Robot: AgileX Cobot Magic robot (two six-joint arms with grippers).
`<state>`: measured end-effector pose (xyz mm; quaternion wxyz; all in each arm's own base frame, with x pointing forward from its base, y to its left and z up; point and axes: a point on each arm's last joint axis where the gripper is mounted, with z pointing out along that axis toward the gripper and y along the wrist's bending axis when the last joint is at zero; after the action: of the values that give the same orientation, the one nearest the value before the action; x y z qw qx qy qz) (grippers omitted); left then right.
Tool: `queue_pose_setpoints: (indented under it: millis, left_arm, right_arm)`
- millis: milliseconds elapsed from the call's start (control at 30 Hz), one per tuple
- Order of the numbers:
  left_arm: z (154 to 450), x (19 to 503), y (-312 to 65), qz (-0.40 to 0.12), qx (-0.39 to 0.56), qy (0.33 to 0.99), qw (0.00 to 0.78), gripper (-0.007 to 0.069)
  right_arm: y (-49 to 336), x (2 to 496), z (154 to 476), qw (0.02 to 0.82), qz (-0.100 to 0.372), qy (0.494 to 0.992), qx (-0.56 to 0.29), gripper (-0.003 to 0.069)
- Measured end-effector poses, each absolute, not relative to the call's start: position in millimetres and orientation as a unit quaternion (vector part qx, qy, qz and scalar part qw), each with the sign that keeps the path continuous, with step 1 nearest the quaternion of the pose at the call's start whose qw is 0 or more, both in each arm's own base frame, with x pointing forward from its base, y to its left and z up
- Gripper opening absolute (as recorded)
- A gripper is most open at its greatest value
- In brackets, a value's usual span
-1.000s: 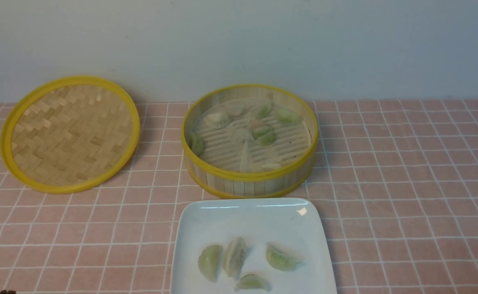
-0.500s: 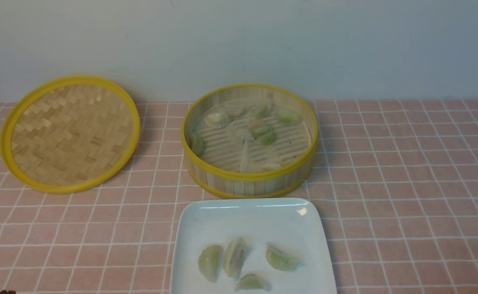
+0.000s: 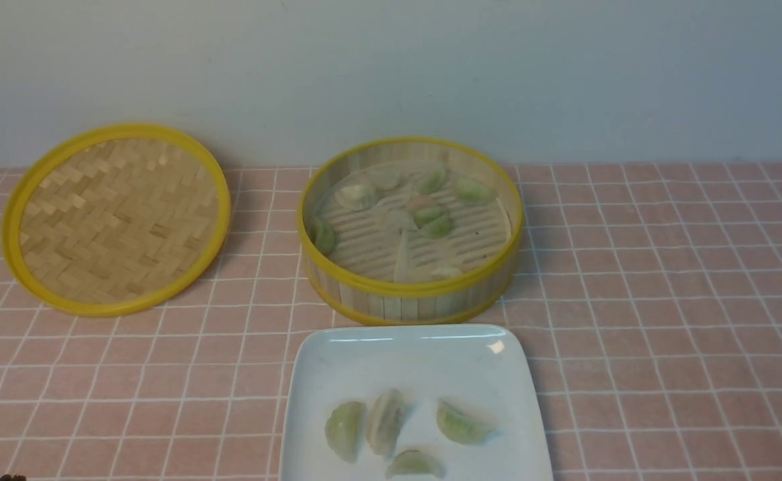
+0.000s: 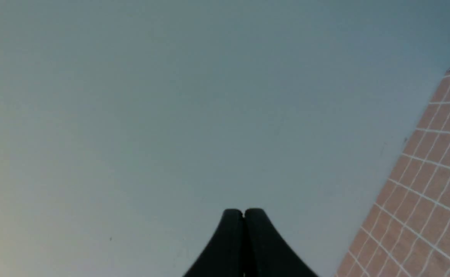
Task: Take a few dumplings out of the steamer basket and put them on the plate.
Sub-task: Use the right arm to grab a dumpling from inside the steamer
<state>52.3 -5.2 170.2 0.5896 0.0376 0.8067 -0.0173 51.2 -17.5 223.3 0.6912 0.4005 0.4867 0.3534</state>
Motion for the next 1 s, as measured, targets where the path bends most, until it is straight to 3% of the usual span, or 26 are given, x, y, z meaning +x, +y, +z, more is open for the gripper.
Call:
queue_pose_setpoints:
  millis: [133,200,233,300,367,433,667,867,1000]
  left_arm:
    - [170,52,-5,-0.017,0.038,0.807,0.590,-0.0006]
    - [170,52,-5,-0.017,0.038,0.806,0.590,-0.0006]
    - [170,52,-5,-0.017,0.038,0.806,0.590,-0.0006]
    - [170,52,-5,-0.017,0.038,0.806,0.590,-0.0006]
    - [170,52,-5,-0.017,0.038,0.807,0.590,-0.0006]
    - [170,52,-5,-0.017,0.038,0.807,0.589,-0.0006]
    - [170,52,-5,-0.017,0.038,0.807,0.589,-0.0006]
    - [170,52,-5,-0.017,0.038,0.807,0.589,-0.0006]
    - [170,52,-5,-0.017,0.038,0.807,0.589,-0.0006]
  right_arm:
    - [-1,48,279,0.715,0.321,0.561,0.264,-0.0015]
    - [13,59,316,0.686,0.290,0.644,0.175,-0.0015]
    - [14,60,320,0.680,0.291,0.652,0.169,-0.0015]
    - [28,94,349,0.582,0.258,0.767,0.078,-0.0015]
    - [33,127,363,0.496,0.230,0.838,0.015,-0.0015]
    - [34,155,365,0.432,0.211,0.877,-0.026,-0.0015]
    - [54,246,386,0.330,0.181,0.918,-0.125,-0.0013]
    - [112,304,376,0.254,0.189,0.932,-0.179,-0.0013]
    - [157,347,358,0.226,0.158,0.938,-0.211,-0.0010]
